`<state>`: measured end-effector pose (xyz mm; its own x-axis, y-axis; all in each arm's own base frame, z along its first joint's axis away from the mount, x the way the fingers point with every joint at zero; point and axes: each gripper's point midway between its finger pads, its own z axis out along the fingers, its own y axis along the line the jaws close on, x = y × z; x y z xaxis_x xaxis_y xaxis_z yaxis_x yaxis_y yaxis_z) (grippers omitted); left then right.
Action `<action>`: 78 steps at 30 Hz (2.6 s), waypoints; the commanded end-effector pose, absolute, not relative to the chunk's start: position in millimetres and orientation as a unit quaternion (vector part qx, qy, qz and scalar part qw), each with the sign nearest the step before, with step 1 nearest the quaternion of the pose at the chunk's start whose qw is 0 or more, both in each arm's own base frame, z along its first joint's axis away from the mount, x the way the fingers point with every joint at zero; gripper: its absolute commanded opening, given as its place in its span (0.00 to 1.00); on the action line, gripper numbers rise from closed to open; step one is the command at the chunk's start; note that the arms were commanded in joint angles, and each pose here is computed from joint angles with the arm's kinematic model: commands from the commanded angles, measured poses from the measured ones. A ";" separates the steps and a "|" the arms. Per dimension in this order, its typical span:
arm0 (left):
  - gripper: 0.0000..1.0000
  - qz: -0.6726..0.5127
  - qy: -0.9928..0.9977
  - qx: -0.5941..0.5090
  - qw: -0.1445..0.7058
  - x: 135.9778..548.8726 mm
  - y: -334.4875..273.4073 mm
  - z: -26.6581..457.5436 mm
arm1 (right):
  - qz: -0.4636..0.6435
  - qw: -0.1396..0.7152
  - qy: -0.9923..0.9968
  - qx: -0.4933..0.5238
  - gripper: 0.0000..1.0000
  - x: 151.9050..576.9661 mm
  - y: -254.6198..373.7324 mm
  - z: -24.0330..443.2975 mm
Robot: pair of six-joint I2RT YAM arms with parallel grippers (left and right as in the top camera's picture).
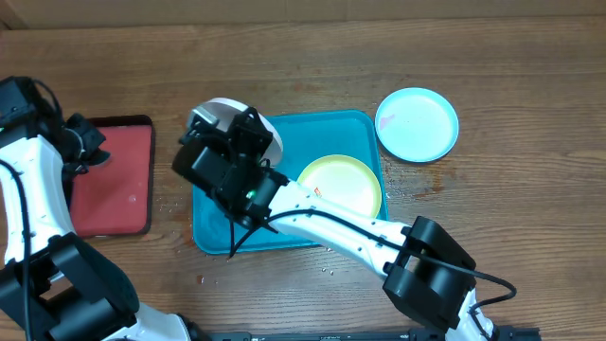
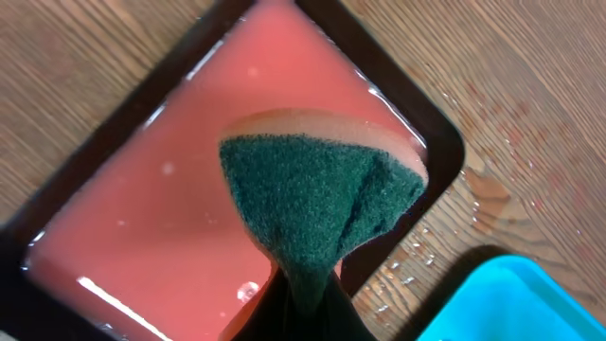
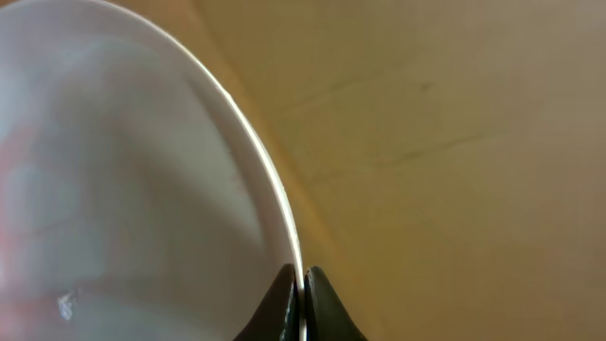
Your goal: Clean dirty plates on tray and stack at the side
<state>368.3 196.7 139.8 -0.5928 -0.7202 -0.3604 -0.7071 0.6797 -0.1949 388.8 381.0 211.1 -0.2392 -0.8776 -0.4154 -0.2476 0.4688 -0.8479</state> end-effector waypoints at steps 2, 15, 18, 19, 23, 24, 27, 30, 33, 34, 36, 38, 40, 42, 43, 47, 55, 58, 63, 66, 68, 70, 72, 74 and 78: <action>0.04 -0.015 0.885 -0.409 0.220 368.7 203.3 148.8 | -0.391 0.487 0.682 -0.381 0.04 389.6 369.3 260.8; 0.04 -0.015 0.886 -0.410 0.217 367.3 203.2 148.3 | -0.314 0.519 0.760 -0.232 0.04 423.0 328.0 251.4; 0.04 -0.015 0.886 -0.410 0.217 367.3 203.2 148.3 | -0.253 0.494 0.805 -0.207 0.03 432.8 301.9 243.2; 0.04 -0.015 0.886 -0.410 0.217 367.3 203.2 148.2 | -0.206 0.479 0.829 -0.204 0.03 433.1 295.5 241.2; 0.04 -0.019 0.886 -0.409 0.218 368.2 201.6 148.3 | 0.009 0.406 0.903 -0.139 0.04 435.1 251.3 257.1; 0.04 -0.019 0.886 -0.409 0.218 368.2 201.7 148.4 | 0.033 0.394 0.910 -0.121 0.04 436.8 237.6 260.1; 0.04 -0.019 0.886 -0.409 0.218 368.1 201.7 148.3 | 0.092 0.330 0.938 -0.058 0.04 445.2 165.7 251.8; 0.04 -0.019 0.886 -0.409 0.218 368.2 201.5 148.3 | 0.104 0.290 0.951 -0.001 0.04 450.6 109.9 231.8; 0.04 -0.019 0.886 -0.409 0.218 368.2 201.5 148.3 | 0.107 0.265 0.957 0.054 0.04 452.5 59.4 210.1; 0.04 -0.019 0.886 -0.409 0.218 368.2 201.5 148.3 | 0.104 0.260 0.957 0.072 0.04 452.2 45.1 203.8; 0.04 -0.019 0.886 -0.408 0.218 368.3 201.4 148.3 | 0.094 0.246 0.959 0.107 0.04 448.8 14.5 188.1; 0.04 -0.020 0.886 -0.408 0.218 368.5 201.1 148.4 | 0.087 0.235 0.959 0.135 0.04 444.6 -9.7 172.8; 0.04 -0.025 0.887 -0.407 0.219 369.4 199.6 148.6 | 0.082 0.232 0.957 0.155 0.04 442.2 -27.9 157.1; 0.04 -0.030 0.887 -0.404 0.219 371.0 197.0 148.9 | 0.079 0.232 0.955 0.167 0.04 440.8 -38.5 141.8; 0.04 -0.031 0.888 -0.403 0.219 371.5 196.0 148.8 | 0.080 0.233 0.954 0.170 0.04 440.4 -40.9 134.6; 0.04 -0.031 0.888 -0.402 0.219 371.9 194.9 148.7 | 0.091 0.241 0.950 0.178 0.04 440.5 -39.7 106.8; 0.04 -0.032 0.889 -0.401 0.219 372.4 194.0 148.8 | 0.108 0.239 0.943 0.204 0.04 438.3 -30.9 60.4; 0.04 -0.032 0.889 -0.401 0.219 372.4 194.0 148.9 | 0.096 0.228 0.946 0.209 0.04 436.1 -34.8 48.3; 0.04 -0.032 0.889 -0.401 0.219 372.4 193.9 148.8 | 0.092 0.219 0.948 0.211 0.19 433.5 -35.4 42.5; 0.04 -0.032 0.889 -0.401 0.219 372.4 193.9 148.8 | 0.092 0.216 0.949 0.211 0.46 432.5 -35.2 42.4; 0.04 -0.033 0.889 -0.401 0.218 372.3 193.7 148.7 | 0.092 0.211 0.950 0.212 0.52 430.9 -34.9 44.5; 0.04 -0.038 0.890 -0.399 0.219 373.2 192.1 148.9 | 0.096 0.202 0.951 0.212 0.52 428.9 -32.9 51.8; 0.04 -0.051 0.892 -0.391 0.221 375.6 187.6 149.5 | 0.112 0.197 0.953 0.202 0.52 427.6 -24.7 68.0; 0.04 -0.059 0.892 -0.389 0.221 376.8 185.2 150.0 | 0.134 0.200 0.956 0.166 0.52 427.5 -9.8 87.4; 0.04 -0.068 0.896 -0.378 0.222 378.5 181.5 150.5 | 0.203 0.238 0.950 -0.001 0.52 419.7 61.8 140.4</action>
<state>370.2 188.4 140.1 -0.5985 -0.7301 -0.3299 -0.6882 0.6793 -0.2549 413.1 4.5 75.0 -0.9046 0.3193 -0.2825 0.2263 0.9212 0.3166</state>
